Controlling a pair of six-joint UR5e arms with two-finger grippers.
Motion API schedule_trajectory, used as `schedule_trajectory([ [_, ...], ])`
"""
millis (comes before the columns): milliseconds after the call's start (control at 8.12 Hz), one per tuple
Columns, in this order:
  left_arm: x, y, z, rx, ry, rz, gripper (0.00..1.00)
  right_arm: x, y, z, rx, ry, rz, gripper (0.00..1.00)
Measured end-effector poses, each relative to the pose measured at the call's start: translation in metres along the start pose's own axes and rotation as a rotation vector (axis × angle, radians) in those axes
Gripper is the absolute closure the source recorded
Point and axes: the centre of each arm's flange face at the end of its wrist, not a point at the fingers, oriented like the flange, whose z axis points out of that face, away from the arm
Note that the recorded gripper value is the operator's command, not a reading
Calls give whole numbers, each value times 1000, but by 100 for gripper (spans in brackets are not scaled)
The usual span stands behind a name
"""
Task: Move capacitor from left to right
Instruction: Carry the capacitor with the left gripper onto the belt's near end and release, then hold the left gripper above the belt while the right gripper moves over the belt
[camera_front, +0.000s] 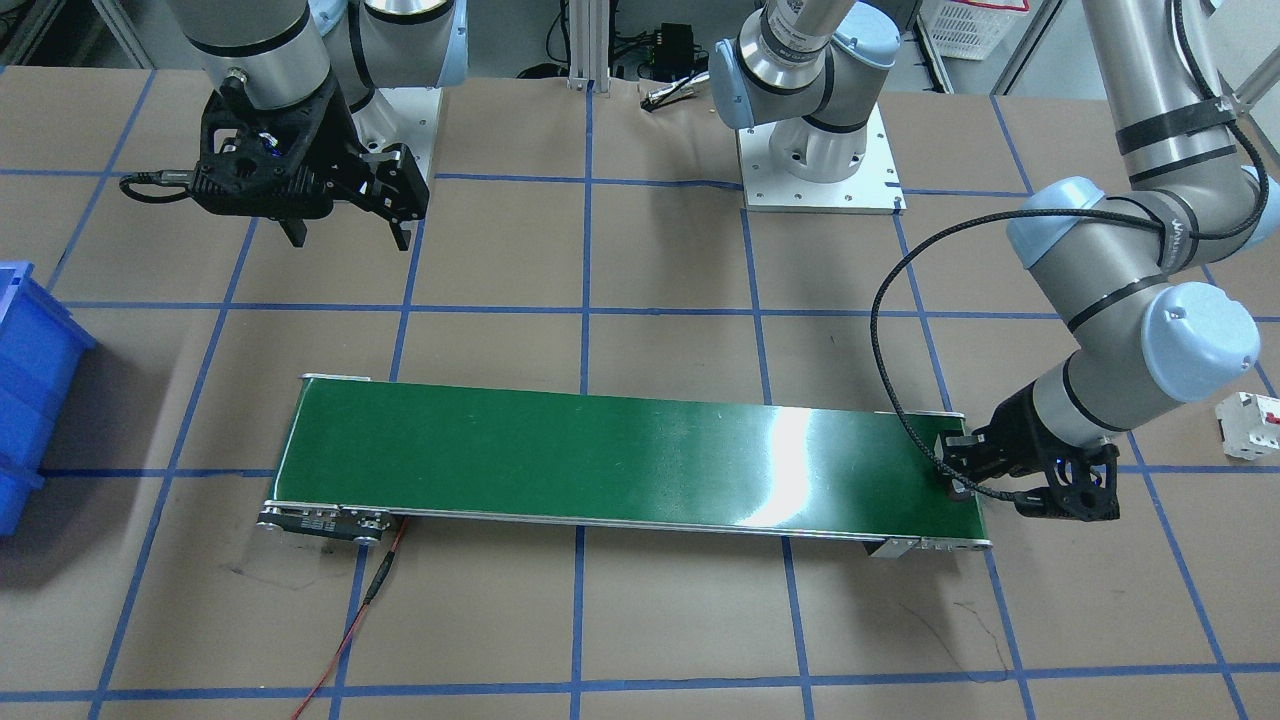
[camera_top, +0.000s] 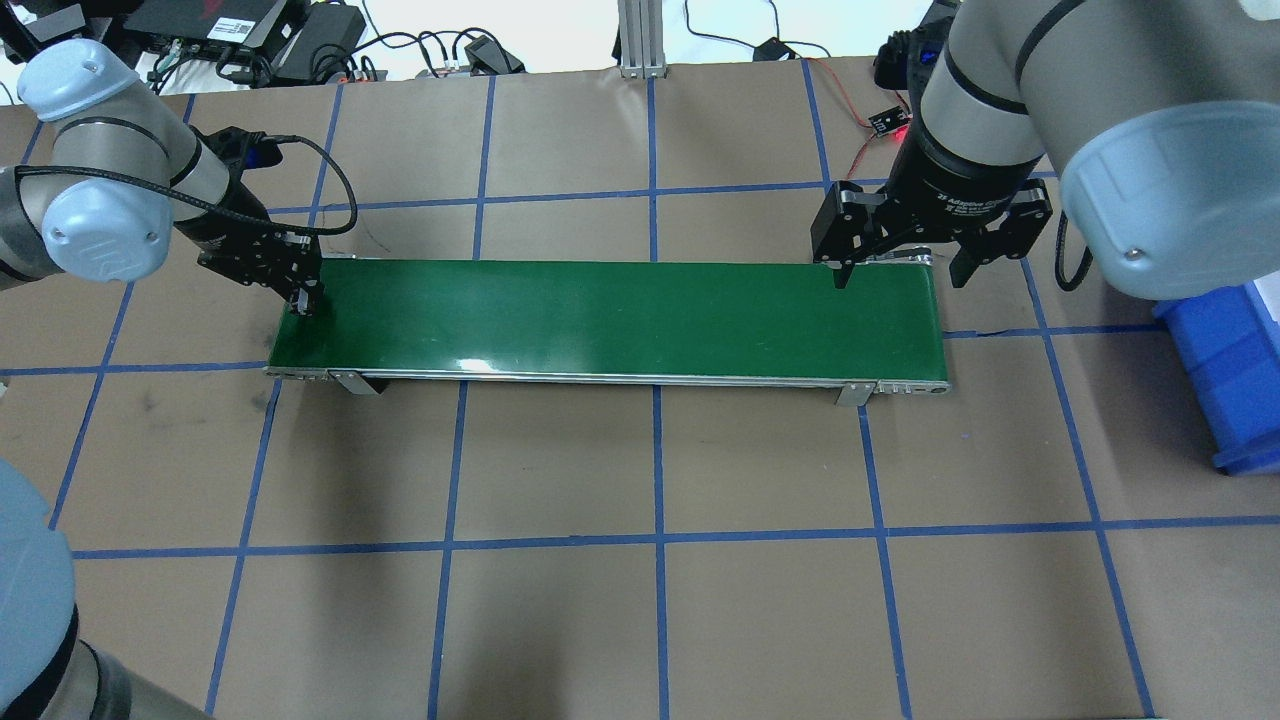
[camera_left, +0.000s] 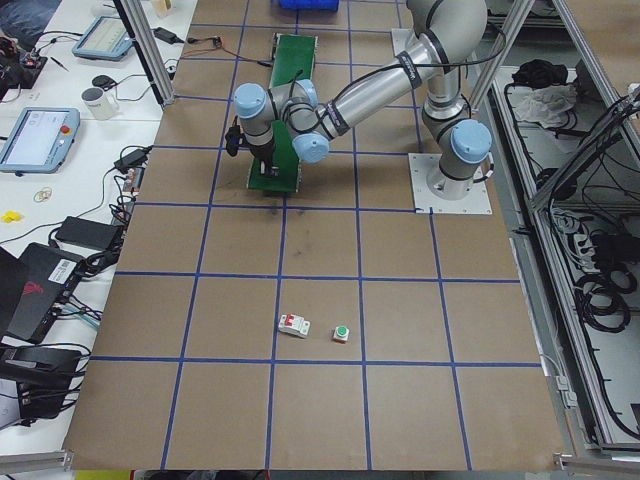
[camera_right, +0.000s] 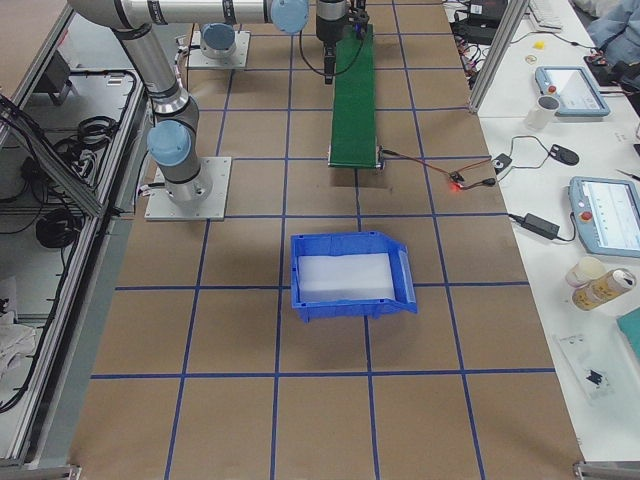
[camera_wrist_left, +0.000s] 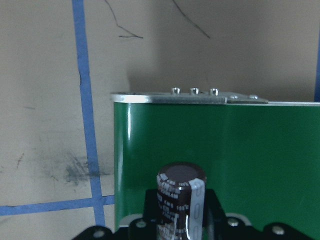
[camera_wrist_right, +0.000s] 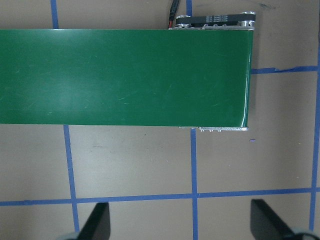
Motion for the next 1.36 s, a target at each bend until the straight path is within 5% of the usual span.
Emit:
schedule_trajectory([
  [123,0,0,4,-11,3,-10,19,0,0,0,0,0,0,0],
  [246,1,2,6,-28,7,-20,2,0,0,0,0,0,1,0],
  [862,55,5,-15,-13,-17,-1,0,0,-4,5,-9,0,-1,0],
  [1232,82,30,-53,-36,-43,-13,0,-2,-46,58,-50,13,9,0],
  [1355,80,40,-66,-54,-98,-15,0,-3,-65,80,-42,15,8,0],
])
